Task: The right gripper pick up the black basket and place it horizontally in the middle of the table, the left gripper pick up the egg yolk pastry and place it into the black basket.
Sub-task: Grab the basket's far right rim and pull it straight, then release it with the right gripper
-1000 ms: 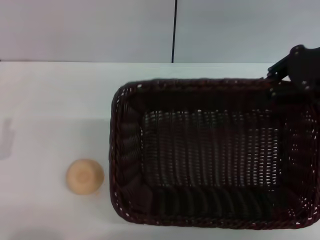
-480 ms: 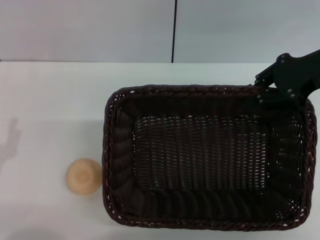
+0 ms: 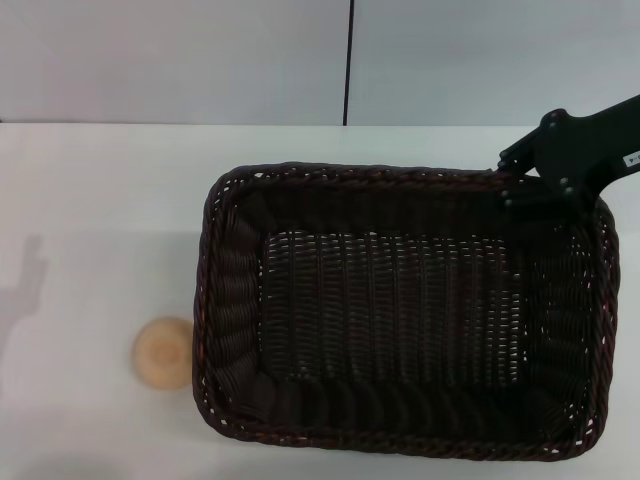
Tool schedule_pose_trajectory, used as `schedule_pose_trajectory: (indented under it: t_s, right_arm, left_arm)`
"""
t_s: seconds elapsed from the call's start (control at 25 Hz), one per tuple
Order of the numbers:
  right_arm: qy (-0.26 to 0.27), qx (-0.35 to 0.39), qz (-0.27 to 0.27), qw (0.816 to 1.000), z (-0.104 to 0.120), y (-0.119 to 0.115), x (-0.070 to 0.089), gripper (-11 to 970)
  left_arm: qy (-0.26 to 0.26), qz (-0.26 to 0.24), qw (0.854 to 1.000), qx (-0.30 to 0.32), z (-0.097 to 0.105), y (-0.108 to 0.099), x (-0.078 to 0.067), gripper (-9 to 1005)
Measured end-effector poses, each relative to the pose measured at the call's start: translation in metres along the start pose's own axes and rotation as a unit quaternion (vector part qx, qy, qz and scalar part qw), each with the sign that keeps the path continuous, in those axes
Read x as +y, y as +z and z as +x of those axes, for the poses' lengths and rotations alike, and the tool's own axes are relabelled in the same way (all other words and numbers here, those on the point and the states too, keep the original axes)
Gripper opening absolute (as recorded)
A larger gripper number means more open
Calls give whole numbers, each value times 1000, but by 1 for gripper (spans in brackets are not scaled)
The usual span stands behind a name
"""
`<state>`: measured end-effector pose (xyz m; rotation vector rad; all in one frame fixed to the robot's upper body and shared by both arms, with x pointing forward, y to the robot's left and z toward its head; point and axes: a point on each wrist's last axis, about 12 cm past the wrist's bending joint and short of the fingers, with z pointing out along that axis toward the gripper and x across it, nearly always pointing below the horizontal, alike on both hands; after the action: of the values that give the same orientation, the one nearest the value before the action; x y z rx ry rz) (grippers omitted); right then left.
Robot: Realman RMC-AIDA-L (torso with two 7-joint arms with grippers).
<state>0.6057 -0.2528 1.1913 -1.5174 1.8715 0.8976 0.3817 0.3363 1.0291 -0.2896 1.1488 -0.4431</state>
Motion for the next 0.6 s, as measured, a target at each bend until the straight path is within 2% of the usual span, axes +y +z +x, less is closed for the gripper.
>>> schedule_pose_trajectory:
  t_s: [0.6]
  right_arm:
    - [-13, -10, 38, 999, -3, 2, -10, 318]
  left_arm:
    - [-15, 8, 1000, 7, 3, 0, -4, 670]
